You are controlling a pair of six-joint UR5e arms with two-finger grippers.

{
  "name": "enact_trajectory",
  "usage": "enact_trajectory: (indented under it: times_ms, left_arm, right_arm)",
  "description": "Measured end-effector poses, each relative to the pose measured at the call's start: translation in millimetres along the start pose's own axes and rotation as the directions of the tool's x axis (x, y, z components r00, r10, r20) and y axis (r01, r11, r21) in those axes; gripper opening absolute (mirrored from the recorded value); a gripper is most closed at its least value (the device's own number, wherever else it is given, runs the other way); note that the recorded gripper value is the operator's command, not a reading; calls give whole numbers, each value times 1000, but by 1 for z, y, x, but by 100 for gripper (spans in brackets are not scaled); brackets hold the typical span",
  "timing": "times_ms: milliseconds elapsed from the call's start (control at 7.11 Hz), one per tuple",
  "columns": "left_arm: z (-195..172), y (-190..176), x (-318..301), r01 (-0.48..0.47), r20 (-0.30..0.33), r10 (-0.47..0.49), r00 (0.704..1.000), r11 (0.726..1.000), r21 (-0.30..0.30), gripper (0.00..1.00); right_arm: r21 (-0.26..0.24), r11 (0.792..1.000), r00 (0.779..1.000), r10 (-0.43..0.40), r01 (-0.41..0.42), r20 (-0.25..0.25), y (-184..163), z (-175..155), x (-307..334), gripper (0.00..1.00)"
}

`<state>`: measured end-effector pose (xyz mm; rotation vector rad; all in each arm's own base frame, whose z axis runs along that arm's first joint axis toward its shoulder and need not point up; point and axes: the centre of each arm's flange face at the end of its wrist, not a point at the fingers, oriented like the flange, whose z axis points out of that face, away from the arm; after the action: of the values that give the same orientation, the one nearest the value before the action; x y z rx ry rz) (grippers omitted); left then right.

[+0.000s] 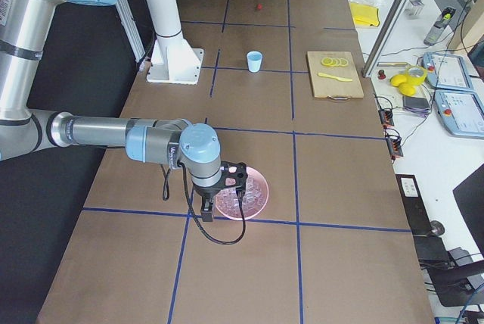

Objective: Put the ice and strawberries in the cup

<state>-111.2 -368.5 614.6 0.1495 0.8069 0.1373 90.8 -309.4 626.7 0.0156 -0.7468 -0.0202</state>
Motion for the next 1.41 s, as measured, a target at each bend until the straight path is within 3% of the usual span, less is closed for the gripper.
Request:
enact_trajectory:
  times_ms: [422, 844, 1125, 1406]
  left_arm:
    - [1, -3, 2, 17, 7, -17, 1000, 999, 37, 100]
    - [4, 3, 1, 21, 2, -21, 1000, 999, 32, 100]
    - [7, 8, -1, 29, 0, -29, 1000, 999, 25, 100]
    - [9, 11, -1, 32, -2, -32, 999, 999, 22, 100]
  right_arm:
    - [5, 1000, 1000, 4, -4, 11, -1, -1, -2, 100]
    - [9, 1000, 995, 7, -8, 95, -2, 1, -11, 99]
    - [-25, 1000, 992, 6, -3, 122, -10, 11, -27, 97]
    - [-54, 998, 993, 32, -26, 118, -26, 28, -54, 89]
